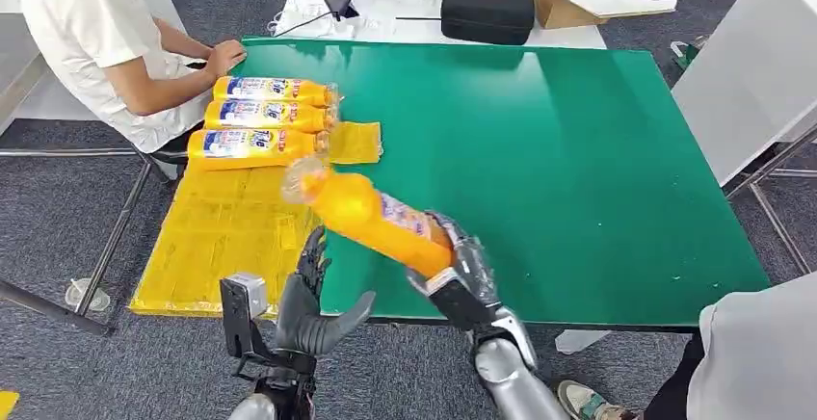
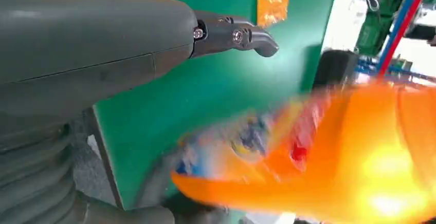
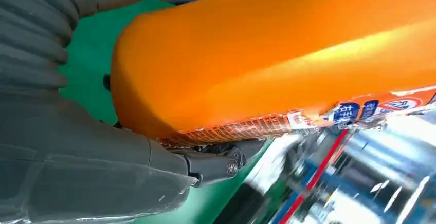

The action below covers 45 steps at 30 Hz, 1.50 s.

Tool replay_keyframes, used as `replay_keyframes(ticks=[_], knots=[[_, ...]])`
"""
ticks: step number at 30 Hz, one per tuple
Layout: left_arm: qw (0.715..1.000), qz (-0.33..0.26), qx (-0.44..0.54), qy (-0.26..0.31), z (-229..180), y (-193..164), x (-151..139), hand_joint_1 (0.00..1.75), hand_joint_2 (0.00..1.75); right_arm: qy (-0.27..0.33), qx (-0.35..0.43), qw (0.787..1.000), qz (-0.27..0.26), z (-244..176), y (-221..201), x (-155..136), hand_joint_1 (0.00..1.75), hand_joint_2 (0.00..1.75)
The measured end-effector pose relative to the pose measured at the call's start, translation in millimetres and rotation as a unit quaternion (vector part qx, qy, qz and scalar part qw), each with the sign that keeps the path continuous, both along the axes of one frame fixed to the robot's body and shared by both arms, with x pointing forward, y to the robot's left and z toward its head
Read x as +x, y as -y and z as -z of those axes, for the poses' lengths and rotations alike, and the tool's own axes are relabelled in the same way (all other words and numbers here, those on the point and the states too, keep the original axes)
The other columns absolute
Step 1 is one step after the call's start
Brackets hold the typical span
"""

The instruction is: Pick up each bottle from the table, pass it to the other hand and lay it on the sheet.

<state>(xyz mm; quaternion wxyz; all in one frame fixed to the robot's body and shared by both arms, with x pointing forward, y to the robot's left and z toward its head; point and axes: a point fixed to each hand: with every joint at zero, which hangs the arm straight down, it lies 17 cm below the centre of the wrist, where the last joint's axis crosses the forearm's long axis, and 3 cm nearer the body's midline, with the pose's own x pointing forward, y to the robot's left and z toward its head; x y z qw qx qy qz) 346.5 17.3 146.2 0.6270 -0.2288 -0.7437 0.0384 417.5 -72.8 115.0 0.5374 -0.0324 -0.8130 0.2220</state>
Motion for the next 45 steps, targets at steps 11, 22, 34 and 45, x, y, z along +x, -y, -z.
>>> replay_keyframes(ticks=[11, 22, 34, 45], knots=[[0.999, 0.013, -0.044, -0.018, -10, 14, 23, 0.00, 1.75, 0.017, -0.003, 0.997, -0.076, -5, -50, -15, 1.75, 1.75], [0.988, 0.007, -0.154, -0.026, -41, -4, 34, 0.96, 1.75, -0.001, 0.001, 0.994, -0.106, 9, -63, -24, 1.75, 1.75], [0.982, -0.025, -0.188, -0.007, -53, -29, 39, 1.75, 1.75, -0.009, 0.005, 0.992, -0.129, 13, -78, -27, 1.68, 1.75], [0.983, -0.042, -0.177, 0.010, -58, -33, 43, 1.75, 1.75, -0.024, 0.018, 0.990, -0.135, 13, -84, -28, 0.00, 0.00]])
